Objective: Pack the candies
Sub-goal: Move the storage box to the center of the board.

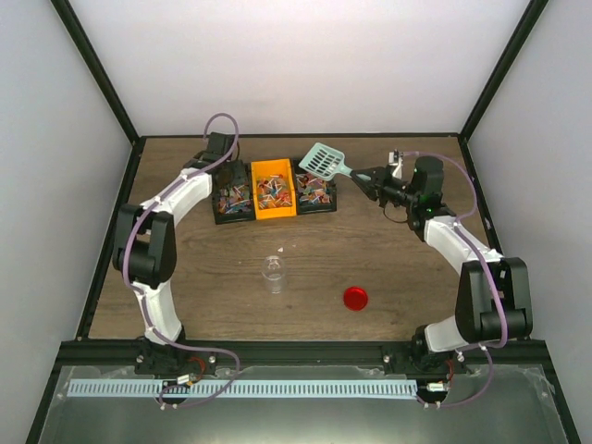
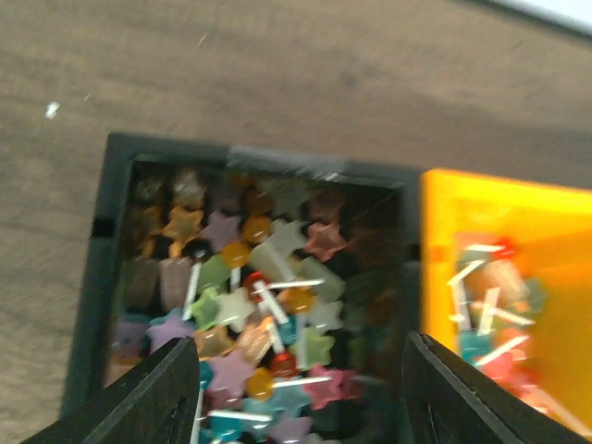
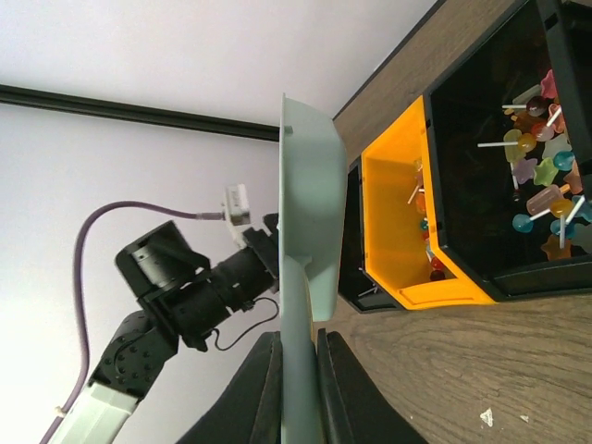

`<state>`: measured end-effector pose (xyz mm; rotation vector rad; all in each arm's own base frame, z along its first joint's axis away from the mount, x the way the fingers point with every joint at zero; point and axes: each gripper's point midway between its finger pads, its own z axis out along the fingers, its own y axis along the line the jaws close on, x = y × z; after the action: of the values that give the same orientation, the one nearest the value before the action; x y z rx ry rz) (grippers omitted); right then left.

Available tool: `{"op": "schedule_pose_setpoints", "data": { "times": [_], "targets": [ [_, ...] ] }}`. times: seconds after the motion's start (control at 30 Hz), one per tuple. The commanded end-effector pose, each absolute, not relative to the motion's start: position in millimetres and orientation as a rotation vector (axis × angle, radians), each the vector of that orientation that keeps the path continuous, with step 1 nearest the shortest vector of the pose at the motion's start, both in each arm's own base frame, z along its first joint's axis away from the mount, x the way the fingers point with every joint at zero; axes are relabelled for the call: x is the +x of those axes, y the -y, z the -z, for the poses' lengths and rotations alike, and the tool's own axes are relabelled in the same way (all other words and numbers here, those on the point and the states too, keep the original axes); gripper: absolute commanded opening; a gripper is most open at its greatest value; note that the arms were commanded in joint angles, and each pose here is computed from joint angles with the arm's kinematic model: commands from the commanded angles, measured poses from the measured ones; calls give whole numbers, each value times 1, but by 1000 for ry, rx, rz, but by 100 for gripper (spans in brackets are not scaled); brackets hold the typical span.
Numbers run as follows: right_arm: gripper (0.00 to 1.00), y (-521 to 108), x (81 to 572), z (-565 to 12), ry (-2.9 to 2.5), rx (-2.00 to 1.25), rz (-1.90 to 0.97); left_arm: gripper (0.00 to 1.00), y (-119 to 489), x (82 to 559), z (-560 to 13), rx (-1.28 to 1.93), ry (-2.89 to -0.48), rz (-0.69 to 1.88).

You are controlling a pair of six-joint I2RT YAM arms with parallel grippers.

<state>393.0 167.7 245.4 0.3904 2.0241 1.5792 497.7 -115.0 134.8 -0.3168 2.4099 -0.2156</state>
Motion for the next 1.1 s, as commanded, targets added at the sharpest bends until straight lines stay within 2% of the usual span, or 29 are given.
{"op": "schedule_pose_setpoints", "data": {
  "times": [0.0, 0.17, 0.37, 0.63, 0.93, 1.07],
  "targets": [
    [1, -167, 397, -251, -2013, 376, -1568, 62, 87, 485, -107, -293, -2529, -16],
    [1, -167, 397, -248, -2023, 385, -1569, 63, 77, 480, -100, -296, -2554, -66],
    [1, -168, 395, -245, -2031, 388, -1569, 74, 64, 484, -124, -289, -2518, -86],
    [1, -168, 390, -237, -2054, 403, -1565, 76, 38, 490, -149, -302, -2489, -111],
    [1, -169, 392, -240, -2056, 394, -1568, 56, 36, 469, -102, -338, -2604, -131],
    [1, -169, 391, -240, -2066, 389, -1561, 31, 32, 468, -95, -362, -2610, -162]
  ]
}}
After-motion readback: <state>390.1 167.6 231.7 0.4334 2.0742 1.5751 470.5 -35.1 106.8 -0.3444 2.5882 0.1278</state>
